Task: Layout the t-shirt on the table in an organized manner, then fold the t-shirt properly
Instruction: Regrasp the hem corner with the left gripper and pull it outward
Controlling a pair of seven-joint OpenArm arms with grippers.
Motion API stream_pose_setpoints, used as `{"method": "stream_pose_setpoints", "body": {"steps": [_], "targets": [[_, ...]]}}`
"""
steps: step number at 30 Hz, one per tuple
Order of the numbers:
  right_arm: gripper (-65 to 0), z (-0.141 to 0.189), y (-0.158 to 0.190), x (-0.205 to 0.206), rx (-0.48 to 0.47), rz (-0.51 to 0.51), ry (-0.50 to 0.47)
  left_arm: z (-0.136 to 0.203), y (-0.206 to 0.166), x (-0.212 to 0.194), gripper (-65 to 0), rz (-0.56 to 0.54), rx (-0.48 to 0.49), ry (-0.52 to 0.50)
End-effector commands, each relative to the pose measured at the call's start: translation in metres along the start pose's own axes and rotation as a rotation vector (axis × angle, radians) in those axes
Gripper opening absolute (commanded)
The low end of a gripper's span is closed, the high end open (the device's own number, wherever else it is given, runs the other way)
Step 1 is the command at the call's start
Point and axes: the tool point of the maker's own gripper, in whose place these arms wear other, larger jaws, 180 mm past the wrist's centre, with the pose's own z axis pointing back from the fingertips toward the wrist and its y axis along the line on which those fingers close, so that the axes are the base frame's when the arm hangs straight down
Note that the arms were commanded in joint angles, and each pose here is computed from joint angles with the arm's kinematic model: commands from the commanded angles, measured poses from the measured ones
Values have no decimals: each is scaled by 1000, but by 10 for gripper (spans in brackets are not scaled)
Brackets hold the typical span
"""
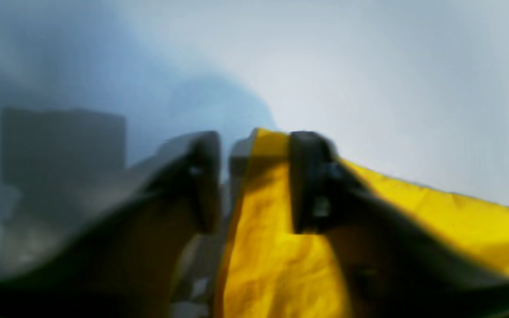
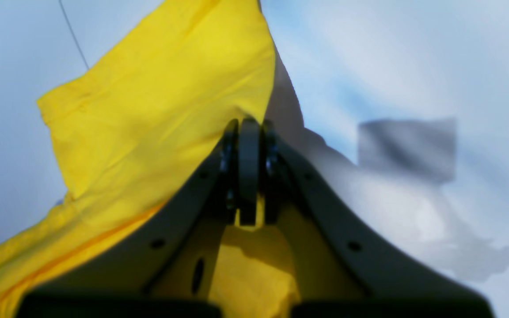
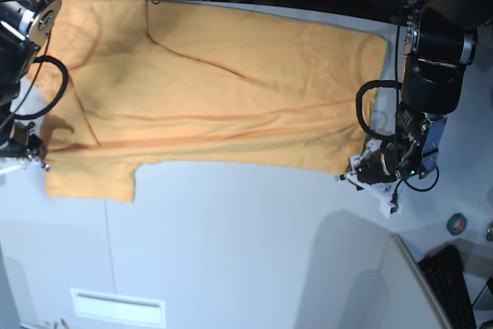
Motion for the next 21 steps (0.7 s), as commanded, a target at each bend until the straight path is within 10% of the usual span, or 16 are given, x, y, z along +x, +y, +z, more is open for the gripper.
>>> {"method": "stream_pose_setpoints", "body": {"steps": [1, 7, 21], "targets": [[-650, 7, 2, 28, 9, 8, -70, 0, -2, -8, -541, -3, -5, 42], [-650, 3, 8, 21, 20, 1, -58, -1, 1, -17, -650, 1, -1, 55], [-650, 0, 21, 29, 44, 3, -113, 14, -22, 40, -650, -39, -47, -71]]}}
